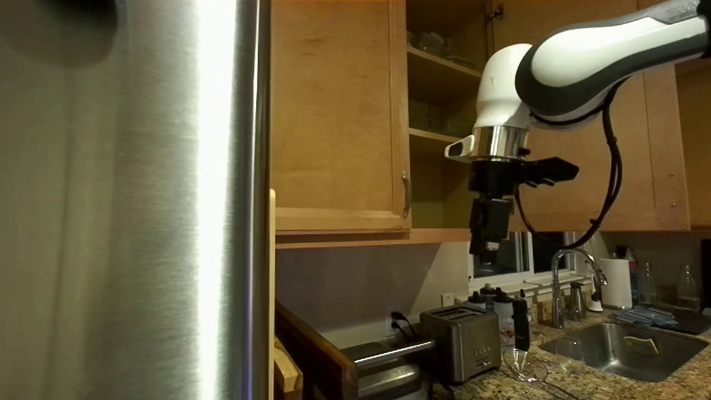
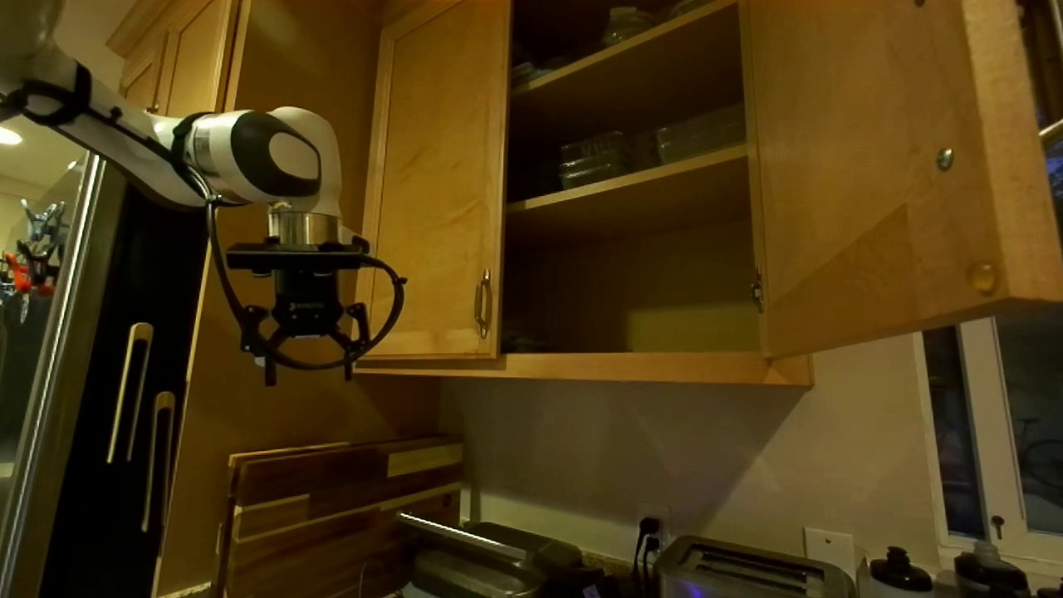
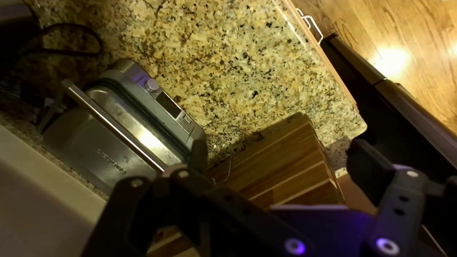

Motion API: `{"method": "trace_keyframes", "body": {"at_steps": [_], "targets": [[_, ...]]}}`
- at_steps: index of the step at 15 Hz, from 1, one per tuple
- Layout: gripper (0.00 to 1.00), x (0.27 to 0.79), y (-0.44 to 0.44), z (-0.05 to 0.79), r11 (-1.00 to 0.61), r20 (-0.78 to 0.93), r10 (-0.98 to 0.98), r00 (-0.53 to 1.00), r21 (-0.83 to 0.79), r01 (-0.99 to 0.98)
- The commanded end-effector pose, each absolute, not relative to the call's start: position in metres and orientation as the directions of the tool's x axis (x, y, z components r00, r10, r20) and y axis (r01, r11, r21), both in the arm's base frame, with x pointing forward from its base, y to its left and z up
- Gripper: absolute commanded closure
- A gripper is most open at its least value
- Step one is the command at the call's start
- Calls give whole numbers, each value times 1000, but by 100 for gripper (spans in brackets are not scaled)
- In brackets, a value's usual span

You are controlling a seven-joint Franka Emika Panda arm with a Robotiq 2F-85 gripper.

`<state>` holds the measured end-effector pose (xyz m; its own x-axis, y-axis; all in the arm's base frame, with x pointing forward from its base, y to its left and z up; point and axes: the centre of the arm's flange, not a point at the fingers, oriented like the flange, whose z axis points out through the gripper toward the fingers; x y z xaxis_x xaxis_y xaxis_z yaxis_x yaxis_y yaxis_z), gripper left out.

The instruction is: Put the block in the top cupboard and close it

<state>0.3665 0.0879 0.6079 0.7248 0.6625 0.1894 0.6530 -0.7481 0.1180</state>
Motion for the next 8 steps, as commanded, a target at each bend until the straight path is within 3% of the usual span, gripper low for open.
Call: {"method": "trace_keyframes", "body": {"at_steps": [1, 8], "targets": [[0, 374, 121, 608, -702, 256, 694, 673, 35, 711], [0, 364, 252, 620, -458, 346, 826, 445, -47, 888]]}}
